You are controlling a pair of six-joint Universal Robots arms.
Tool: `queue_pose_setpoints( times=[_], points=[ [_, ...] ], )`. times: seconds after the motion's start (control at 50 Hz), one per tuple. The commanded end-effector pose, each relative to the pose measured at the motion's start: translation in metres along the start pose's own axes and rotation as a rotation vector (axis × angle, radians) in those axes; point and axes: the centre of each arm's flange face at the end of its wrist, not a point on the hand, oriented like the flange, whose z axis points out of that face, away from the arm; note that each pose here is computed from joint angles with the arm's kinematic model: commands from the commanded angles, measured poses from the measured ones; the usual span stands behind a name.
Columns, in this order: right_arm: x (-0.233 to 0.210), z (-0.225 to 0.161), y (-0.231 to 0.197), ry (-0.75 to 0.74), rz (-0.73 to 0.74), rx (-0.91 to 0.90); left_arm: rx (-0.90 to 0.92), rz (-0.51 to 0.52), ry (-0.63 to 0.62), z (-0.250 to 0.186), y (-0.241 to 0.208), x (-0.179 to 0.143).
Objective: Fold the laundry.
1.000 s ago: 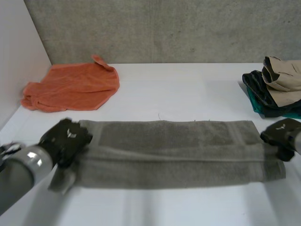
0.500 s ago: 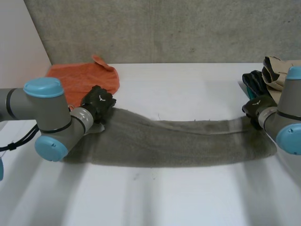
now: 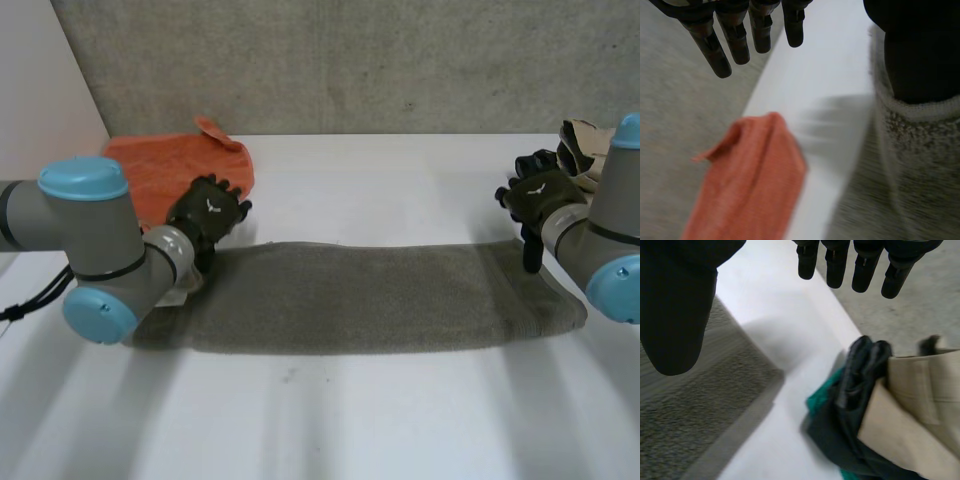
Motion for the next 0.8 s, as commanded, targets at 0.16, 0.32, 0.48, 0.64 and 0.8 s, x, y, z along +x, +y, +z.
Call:
queue_pose_setpoints(
  times=[0.16,0.32,0.48,0.64,0.8],
  points=[
    [-0.033,-0.011,0.039,-0.137,0.016,-0.098,-0.056,-0.044,-0.012,-0.002,0.021,0.003],
    [-0.034,-0.03,0.04,-0.132,0.017,-0.088,-0.025,0.021,-0.245,0.036,0.036,-0.037],
    [-0.034,-0.038,0.041,-0.127,0.019,-0.082,0.008,0.049,-0.252,0.04,0.035,-0.044],
    [-0.019,-0.049,0.035,-0.13,0.033,-0.048,0.038,0.035,-0.179,0.023,0.021,-0.031],
    [-0.001,-0.053,0.043,-0.155,0.065,-0.053,0.106,0.036,-0.116,0.014,0.013,-0.031]
  ],
)
